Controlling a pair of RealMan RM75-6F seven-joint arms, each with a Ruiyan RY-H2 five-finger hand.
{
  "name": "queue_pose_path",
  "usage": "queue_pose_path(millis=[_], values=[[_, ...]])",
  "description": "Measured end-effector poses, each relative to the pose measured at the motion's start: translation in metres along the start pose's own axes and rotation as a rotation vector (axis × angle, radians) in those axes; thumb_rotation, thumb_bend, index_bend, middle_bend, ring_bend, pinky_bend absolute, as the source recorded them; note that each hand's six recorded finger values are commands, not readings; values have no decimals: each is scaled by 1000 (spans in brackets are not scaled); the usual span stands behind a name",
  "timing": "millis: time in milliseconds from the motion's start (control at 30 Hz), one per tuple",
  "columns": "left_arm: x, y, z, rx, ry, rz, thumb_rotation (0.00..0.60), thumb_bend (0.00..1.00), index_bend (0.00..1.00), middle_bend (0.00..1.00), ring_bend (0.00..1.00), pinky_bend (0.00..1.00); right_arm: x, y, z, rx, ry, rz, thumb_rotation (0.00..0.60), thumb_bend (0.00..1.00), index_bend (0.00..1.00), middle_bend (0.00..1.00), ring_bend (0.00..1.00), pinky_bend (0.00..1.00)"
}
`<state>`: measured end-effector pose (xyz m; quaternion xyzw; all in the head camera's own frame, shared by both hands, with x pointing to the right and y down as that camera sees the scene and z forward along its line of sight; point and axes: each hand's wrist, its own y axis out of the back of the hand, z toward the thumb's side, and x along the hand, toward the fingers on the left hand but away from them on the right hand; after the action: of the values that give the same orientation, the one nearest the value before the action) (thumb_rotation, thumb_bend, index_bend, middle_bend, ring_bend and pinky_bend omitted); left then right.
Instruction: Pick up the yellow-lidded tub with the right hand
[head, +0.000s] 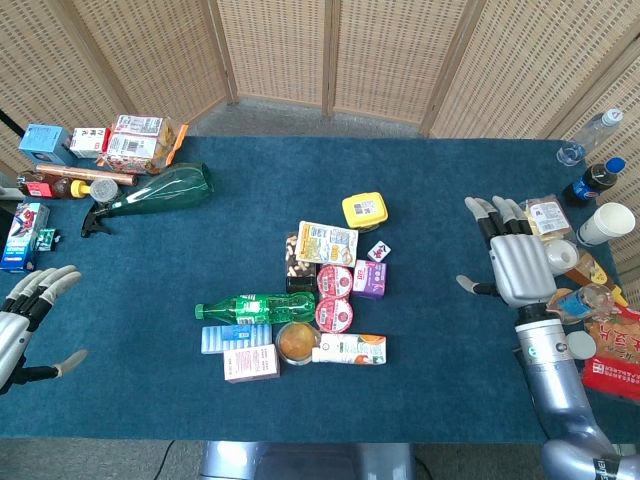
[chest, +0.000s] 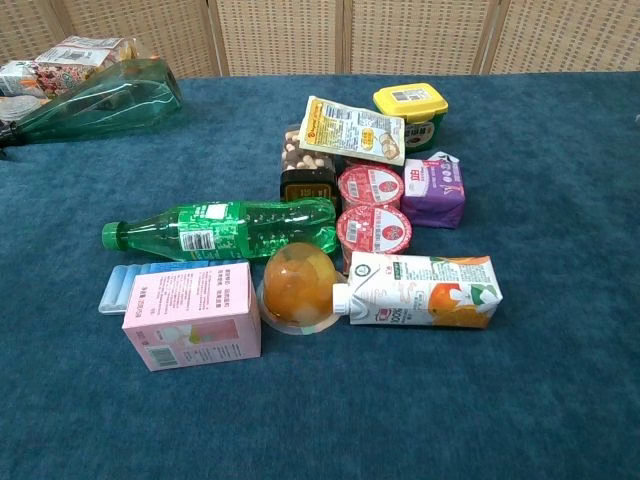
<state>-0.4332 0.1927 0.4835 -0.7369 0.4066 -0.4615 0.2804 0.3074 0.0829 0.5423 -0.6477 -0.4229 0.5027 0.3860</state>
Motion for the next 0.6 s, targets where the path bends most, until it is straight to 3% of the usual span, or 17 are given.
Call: queue_pose_path(millis=[367, 600], values=[[-4, -1, 3, -1, -7, 2, 600, 271, 85, 85, 0, 0, 1, -6, 0, -35, 11, 30, 600, 98, 0, 85, 0, 0], [-4, 0, 7, -1, -20, 5, 600, 270, 85, 85, 0, 0, -18, -6, 16, -61, 68, 44, 600, 99, 0, 85, 0, 0]])
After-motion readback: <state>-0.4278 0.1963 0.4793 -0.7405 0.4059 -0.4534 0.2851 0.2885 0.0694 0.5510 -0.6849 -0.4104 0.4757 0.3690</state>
